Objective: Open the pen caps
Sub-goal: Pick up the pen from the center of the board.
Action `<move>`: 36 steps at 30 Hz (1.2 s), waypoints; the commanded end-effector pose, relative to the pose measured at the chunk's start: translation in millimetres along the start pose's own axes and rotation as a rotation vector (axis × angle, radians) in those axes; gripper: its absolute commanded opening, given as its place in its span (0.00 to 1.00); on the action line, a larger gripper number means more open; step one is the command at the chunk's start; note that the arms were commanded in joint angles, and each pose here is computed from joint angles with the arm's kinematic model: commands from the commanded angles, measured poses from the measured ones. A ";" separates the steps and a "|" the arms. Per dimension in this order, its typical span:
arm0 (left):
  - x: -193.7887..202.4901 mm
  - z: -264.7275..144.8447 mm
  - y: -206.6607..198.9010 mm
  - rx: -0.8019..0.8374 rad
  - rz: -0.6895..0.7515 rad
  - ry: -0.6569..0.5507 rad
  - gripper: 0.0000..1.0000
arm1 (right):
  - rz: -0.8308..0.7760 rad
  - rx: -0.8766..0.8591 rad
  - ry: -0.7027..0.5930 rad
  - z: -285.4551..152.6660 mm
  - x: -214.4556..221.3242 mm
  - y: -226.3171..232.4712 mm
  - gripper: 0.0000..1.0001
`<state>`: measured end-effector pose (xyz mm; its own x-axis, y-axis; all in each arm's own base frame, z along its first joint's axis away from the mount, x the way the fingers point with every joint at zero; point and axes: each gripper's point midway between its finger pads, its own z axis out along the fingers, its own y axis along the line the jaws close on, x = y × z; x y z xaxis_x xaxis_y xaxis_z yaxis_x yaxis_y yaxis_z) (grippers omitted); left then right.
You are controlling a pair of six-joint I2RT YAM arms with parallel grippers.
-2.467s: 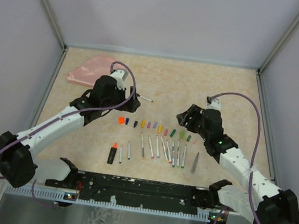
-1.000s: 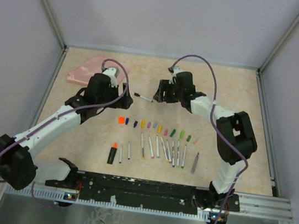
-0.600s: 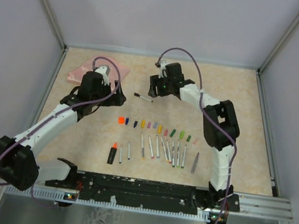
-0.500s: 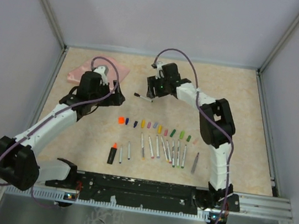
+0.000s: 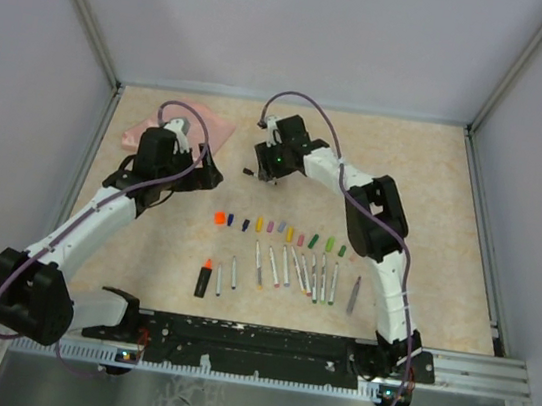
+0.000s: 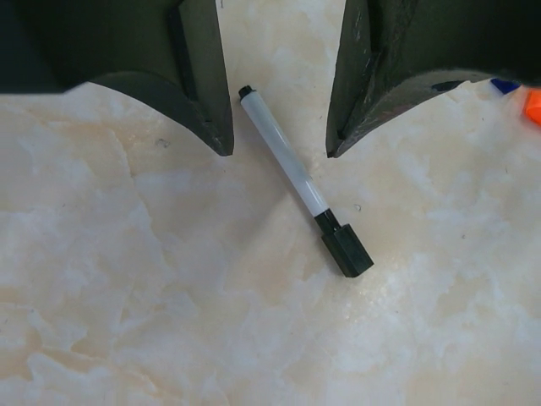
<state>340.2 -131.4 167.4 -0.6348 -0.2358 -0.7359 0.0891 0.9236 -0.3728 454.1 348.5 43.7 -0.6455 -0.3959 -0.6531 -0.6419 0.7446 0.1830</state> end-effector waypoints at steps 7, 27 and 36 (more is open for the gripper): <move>-1.7 -7.0 -0.1 0.022 -0.009 -0.004 0.99 | -0.087 0.034 0.017 10.3 -0.7 8.0 0.38; 0.4 -16.4 -4.6 0.055 -0.020 -0.009 0.99 | -0.260 0.153 0.125 7.1 34.2 21.1 0.24; 2.1 -30.2 -11.6 0.095 -0.046 -0.030 0.99 | -0.234 0.127 0.107 -2.9 33.0 29.3 0.00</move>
<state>321.8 -132.3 179.4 -0.6267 -0.2597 -0.7347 0.1221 0.8985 -0.4217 440.1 363.1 29.2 -0.5088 -0.5858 -0.6308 -0.7088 0.7010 -0.0794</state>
